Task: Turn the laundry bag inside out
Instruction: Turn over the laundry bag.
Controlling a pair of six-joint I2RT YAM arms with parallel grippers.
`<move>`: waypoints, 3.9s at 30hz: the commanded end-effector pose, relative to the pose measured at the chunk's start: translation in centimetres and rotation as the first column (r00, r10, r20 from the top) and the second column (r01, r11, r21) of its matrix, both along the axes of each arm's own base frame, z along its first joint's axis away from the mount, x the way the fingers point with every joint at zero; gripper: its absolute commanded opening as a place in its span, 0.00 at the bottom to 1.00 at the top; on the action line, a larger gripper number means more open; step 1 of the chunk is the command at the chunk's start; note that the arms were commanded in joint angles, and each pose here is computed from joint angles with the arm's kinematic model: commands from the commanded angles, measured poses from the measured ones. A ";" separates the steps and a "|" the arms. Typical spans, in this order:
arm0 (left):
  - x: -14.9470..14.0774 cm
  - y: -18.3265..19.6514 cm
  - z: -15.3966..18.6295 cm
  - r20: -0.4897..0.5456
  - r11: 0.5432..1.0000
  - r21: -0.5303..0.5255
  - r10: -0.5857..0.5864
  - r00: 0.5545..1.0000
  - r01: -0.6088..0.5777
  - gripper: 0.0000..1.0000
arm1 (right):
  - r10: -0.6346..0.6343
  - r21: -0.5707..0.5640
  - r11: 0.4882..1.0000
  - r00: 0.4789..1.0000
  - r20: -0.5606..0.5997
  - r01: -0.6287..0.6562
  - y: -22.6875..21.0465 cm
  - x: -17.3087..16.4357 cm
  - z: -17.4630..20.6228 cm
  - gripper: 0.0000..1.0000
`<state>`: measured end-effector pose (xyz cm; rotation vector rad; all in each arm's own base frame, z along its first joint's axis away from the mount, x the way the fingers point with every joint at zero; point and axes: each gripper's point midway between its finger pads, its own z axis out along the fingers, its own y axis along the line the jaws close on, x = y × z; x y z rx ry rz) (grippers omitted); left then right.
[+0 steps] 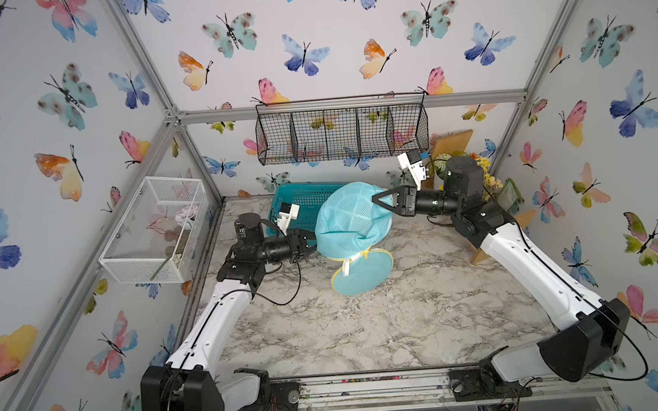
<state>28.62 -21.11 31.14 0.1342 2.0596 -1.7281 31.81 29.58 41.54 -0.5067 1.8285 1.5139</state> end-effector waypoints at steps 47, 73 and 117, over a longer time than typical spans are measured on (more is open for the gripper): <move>-0.8 -2.6 7.8 0.335 0.986 0.081 -0.166 0.928 0.147 0.69 | 0.520 0.208 0.854 0.776 -0.357 -0.477 3.8 -6.0 -3.0 0.04; 6.2 2.0 6.5 0.261 0.858 0.353 0.294 0.920 -0.374 0.00 | 0.021 -0.271 0.948 0.883 -0.468 -0.166 0.5 -0.8 -8.7 0.72; -1.3 2.9 20.1 0.228 0.870 -0.493 0.115 0.967 0.013 0.00 | 0.425 0.420 0.843 0.895 -0.138 -0.335 3.9 0.4 0.1 0.02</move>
